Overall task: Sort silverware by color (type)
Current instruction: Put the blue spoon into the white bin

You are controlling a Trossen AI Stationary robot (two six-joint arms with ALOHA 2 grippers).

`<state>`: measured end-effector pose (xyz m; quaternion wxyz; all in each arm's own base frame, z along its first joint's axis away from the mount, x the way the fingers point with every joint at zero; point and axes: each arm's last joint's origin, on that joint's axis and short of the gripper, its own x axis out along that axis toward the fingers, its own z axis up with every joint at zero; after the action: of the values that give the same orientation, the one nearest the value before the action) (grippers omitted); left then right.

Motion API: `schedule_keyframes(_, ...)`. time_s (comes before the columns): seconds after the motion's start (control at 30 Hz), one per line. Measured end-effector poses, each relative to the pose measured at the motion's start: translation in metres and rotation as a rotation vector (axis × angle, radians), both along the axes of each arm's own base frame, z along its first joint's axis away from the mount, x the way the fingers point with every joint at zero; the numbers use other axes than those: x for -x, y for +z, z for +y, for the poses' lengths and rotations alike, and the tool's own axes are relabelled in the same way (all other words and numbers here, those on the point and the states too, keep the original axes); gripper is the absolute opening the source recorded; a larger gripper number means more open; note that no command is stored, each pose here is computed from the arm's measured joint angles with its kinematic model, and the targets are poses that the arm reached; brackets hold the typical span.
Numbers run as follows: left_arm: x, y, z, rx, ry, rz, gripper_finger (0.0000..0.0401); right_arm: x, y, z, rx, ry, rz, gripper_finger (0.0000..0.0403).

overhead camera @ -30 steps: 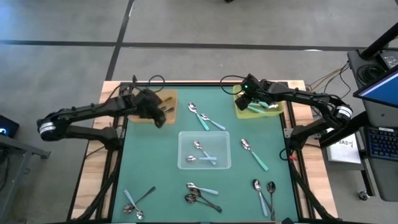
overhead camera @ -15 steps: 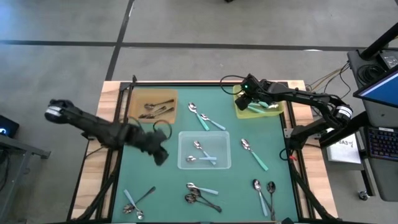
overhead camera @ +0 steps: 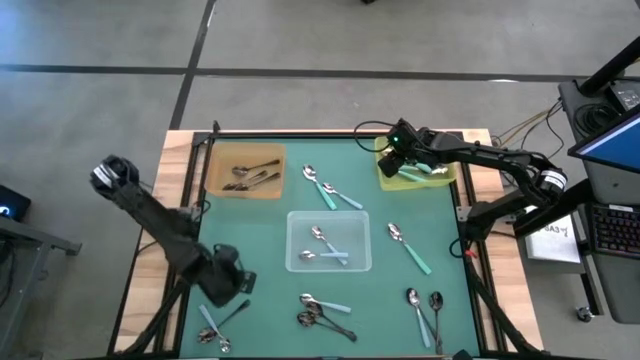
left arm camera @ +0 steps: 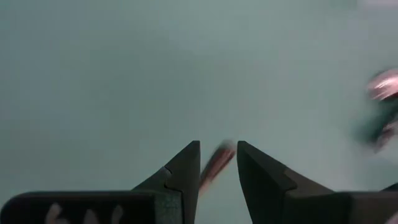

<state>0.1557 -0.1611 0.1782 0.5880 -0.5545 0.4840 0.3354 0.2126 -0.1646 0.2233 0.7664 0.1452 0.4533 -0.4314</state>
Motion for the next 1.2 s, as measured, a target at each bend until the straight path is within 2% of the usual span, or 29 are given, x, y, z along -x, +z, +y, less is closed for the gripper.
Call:
schedule_keyframes(0.1,0.009,0.002,-0.021,0.049,0.032,0.077,0.0093,0.0,0.0,0.0,0.0,0.0,0.0,0.0155)
schedule_keyframes(0.17,0.011,0.008,-0.035,0.049,0.007,0.135,0.0098,0.0,0.0,0.0,0.0,0.0,0.0,0.0155)
schedule_keyframes(0.3,0.005,0.025,-0.051,-0.029,0.004,0.33,0.0115,0.0,0.0,0.0,0.0,0.0,0.0,0.0155)
schedule_keyframes(0.43,-0.003,0.035,-0.07,-0.156,0.022,0.484,0.0149,0.0,0.0,0.0,0.0,0.0,0.0,0.0155)
schedule_keyframes(0.53,-0.01,0.031,-0.084,-0.156,0.035,0.56,0.018,0.0,0.0,0.0,0.0,0.0,0.0,0.0155)
schedule_keyframes(0.67,-0.017,0.018,-0.098,-0.143,0.043,0.578,0.0212,0.0,0.0,0.0,0.0,0.0,0.0,0.0155)
schedule_keyframes(0.77,-0.02,0.009,-0.101,-0.13,0.047,0.582,0.022,0.0,0.0,0.0,0.0,0.0,0.0,0.0155)
schedule_keyframes(1.2,-0.027,-0.026,-0.116,-0.085,0.063,0.621,0.0202,0.0,0.0,0.0,0.0,-0.001,0.0,0.0155)
